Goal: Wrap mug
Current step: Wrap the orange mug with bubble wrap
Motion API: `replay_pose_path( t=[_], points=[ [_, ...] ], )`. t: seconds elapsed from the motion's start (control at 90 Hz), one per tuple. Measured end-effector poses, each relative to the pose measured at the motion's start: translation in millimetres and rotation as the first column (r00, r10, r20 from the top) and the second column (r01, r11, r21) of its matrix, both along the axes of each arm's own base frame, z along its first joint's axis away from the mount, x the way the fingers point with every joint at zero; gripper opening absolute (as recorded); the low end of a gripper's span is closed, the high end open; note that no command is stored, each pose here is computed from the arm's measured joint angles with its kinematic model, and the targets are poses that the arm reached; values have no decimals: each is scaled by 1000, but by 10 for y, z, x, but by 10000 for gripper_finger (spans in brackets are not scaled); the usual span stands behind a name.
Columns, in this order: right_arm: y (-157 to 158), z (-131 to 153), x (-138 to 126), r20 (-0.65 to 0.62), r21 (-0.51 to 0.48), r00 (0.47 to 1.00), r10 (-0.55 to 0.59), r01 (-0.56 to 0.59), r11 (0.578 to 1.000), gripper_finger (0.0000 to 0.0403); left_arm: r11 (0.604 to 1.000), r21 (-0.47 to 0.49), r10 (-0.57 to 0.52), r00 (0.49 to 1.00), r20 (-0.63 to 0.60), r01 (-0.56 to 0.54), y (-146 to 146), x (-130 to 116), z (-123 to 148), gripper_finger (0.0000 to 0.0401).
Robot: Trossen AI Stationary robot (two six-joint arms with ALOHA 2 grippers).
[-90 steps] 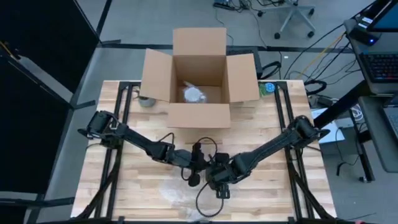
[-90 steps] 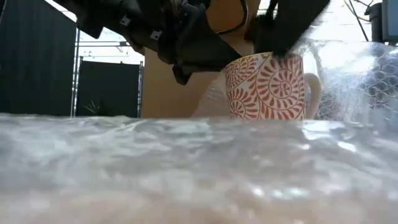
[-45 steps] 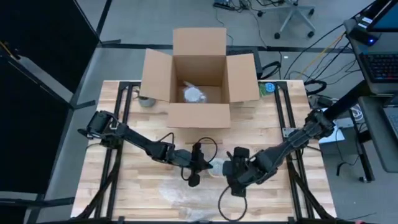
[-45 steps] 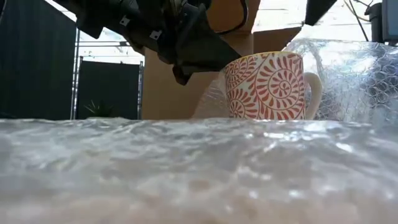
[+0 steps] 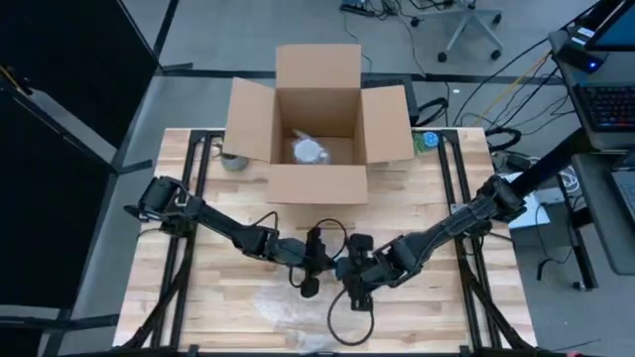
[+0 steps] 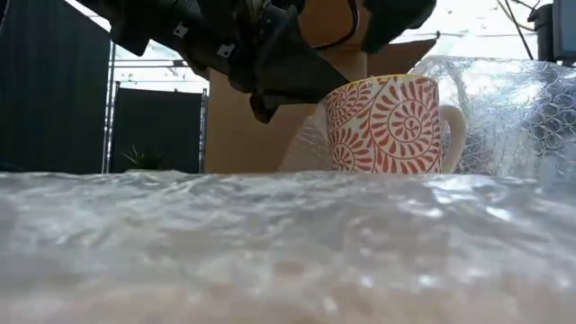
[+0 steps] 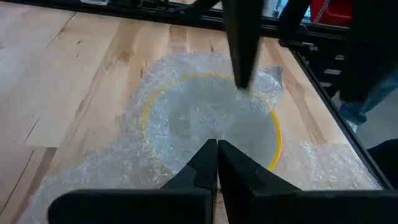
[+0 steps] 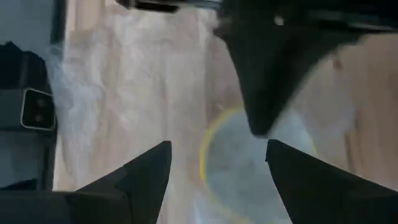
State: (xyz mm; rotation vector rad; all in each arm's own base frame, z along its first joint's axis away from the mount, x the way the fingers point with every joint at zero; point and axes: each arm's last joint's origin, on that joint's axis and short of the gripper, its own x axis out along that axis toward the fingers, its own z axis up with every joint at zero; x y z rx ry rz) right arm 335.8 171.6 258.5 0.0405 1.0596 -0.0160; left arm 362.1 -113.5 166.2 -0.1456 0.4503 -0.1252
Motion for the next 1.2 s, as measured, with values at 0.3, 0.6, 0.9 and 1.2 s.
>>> replay_pose_path(
  t=[0.3, 0.6, 0.9, 1.2],
  points=[
    [6, -619, 225, -190, -1, 982, 5, -6, 1000, 251, 1000, 0, 1, 1000, 4, -1, 0, 1, 2, 0],
    [38, -880, 303, -255, 5, 966, 39, -39, 999, 251, 1000, 0, 2, 1000, 2, -2, 1, 0, 1, 0],
    [5, -264, 199, -140, 93, 989, 45, -33, 995, 251, 1000, 1, 3, 1000, -1, -3, 1, -1, -1, 0],
    [60, 267, -136, -22, 123, 1000, -19, 22, 992, 251, 1000, -11, 7, 1000, -1, -7, 1, 0, 0, 0]
  ],
)
